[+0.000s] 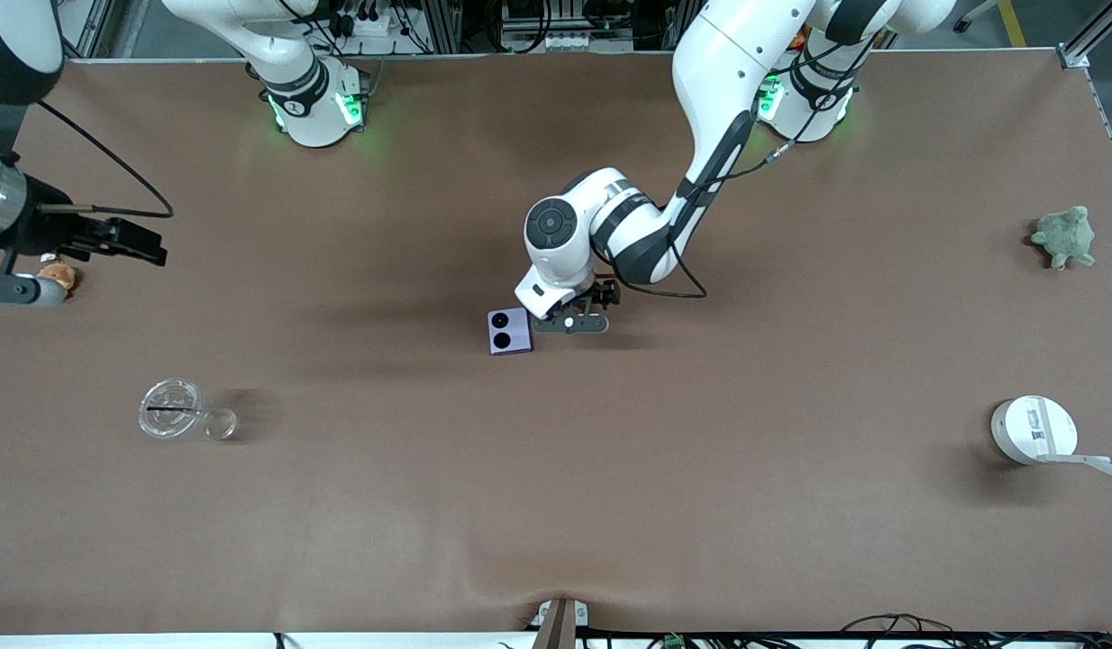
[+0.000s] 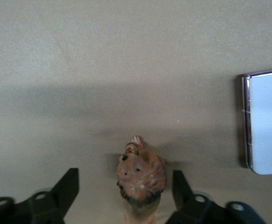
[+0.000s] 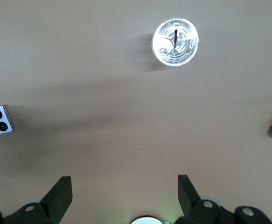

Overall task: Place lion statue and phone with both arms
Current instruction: 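Carry the lion with the left gripper while the right gripper reaches the phone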

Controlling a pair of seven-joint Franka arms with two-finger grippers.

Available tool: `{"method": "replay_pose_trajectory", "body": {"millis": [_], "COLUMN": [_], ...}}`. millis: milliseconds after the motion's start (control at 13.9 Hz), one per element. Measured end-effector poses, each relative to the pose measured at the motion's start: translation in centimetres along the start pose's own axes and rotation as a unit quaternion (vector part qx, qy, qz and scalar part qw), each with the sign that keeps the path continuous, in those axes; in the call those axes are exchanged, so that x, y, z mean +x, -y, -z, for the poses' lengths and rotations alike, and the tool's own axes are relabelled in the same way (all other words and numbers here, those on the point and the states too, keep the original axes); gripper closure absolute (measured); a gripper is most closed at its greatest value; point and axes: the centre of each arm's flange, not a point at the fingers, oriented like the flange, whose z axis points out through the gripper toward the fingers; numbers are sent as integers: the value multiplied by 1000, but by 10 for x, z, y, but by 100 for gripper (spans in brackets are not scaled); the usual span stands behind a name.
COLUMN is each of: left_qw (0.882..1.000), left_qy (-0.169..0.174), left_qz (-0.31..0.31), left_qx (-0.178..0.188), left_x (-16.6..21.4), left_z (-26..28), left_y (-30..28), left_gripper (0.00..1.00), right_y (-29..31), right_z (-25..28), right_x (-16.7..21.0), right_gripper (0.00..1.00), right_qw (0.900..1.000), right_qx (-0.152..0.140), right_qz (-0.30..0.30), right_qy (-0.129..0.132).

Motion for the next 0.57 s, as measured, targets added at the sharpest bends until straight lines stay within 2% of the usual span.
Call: {"method": "replay_pose_trajectory", "body": {"millis": [287, 359, 574], "left_qw": [1000, 1000, 1000], "left_qy": [3, 3, 6], "left_qz": [-4, -2, 23], "left_qx": [-1, -2, -19], "left_x": [-5, -5, 10], "left_z": [-1, 0, 10], "left_y": [-4, -4, 7], "left_gripper": [60, 64, 64], "right_y": [3, 4, 10], "right_z": [-2, -2, -6], "right_x": [2, 1, 3], "right_gripper": [0, 0, 0], "right_qw": [1000, 1000, 1000], "right_qx": [-1, -1, -2], "right_qz": [2, 3, 8], "right_qy": [2, 2, 7]}}
